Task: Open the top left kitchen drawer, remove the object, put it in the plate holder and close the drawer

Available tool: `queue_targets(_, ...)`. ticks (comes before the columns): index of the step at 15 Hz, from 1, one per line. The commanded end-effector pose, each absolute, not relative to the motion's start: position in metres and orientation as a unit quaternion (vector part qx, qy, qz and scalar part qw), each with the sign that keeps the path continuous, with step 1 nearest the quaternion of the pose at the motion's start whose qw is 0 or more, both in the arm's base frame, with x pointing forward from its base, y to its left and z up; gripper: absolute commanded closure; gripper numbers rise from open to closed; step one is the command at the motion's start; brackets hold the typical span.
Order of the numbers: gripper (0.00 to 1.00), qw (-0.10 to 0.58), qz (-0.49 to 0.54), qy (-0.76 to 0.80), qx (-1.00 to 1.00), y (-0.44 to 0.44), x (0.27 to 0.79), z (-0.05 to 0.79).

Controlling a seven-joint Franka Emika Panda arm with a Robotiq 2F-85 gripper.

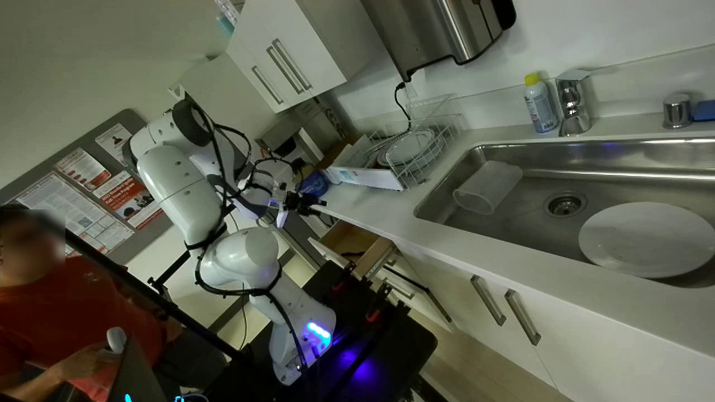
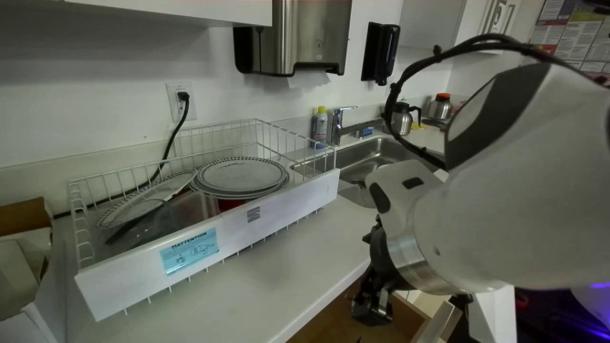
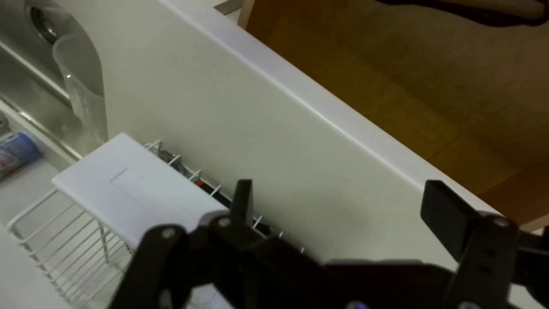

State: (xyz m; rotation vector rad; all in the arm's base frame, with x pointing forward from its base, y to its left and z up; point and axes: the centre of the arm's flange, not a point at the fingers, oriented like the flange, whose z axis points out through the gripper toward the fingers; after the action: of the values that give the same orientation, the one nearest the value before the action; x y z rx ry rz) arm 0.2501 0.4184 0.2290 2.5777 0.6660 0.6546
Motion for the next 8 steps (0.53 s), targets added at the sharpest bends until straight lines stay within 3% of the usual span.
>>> queue_targets(1, 0.0, 0.131, 0.192, 0.236, 0.944, 0.403, 0.261, 0.212)
queue_targets(4, 0.0, 0.074, 0.164, 0.239, 0.954, 0.404, 0.258, 0.196)
queue_targets(8, 0.0, 0.077, 0.163, 0.239, 0.954, 0.409, 0.254, 0.192)
